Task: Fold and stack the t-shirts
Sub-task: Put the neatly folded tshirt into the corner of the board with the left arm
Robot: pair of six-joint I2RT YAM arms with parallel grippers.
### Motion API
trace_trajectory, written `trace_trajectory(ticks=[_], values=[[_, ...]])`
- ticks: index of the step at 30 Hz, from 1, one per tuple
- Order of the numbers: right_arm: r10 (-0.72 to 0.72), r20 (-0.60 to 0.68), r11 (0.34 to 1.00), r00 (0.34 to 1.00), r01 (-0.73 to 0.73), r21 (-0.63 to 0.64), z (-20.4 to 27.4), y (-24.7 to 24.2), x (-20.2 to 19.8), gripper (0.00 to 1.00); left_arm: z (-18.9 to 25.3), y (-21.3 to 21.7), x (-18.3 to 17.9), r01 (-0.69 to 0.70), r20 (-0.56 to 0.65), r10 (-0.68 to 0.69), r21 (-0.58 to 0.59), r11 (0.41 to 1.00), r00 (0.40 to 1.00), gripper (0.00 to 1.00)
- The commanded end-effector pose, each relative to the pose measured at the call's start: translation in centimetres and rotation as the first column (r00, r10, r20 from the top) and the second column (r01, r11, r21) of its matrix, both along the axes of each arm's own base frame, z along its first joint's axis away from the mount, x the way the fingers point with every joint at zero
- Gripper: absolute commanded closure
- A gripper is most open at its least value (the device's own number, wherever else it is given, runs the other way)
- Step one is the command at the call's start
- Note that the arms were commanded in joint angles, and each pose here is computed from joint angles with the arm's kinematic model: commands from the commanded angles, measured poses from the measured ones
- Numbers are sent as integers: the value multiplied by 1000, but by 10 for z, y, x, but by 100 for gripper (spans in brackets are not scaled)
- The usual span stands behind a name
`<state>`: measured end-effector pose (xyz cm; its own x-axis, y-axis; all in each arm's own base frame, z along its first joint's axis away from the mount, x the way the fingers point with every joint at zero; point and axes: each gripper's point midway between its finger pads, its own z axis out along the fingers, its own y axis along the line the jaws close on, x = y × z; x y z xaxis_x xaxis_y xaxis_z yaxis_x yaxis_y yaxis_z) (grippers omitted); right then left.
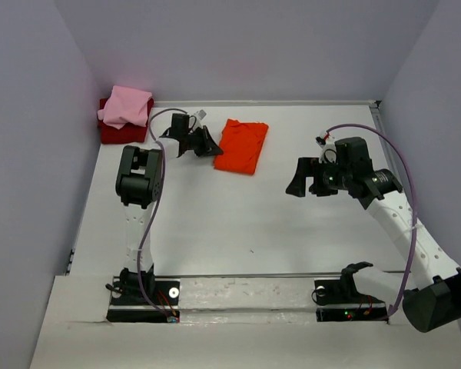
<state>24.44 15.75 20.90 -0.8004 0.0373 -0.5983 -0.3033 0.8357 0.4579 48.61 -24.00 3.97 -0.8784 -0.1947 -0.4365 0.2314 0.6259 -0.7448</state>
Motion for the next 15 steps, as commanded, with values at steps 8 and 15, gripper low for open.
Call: trace_trajectory(ticks=[8, 15], values=[[28, 16, 999, 999, -28, 19, 7, 4, -6, 0, 23, 103, 91, -158, 78, 151, 90, 983, 985, 100], [31, 11, 999, 999, -31, 21, 7, 3, -9, 0, 25, 173, 105, -253, 102, 240, 148, 956, 965, 100]])
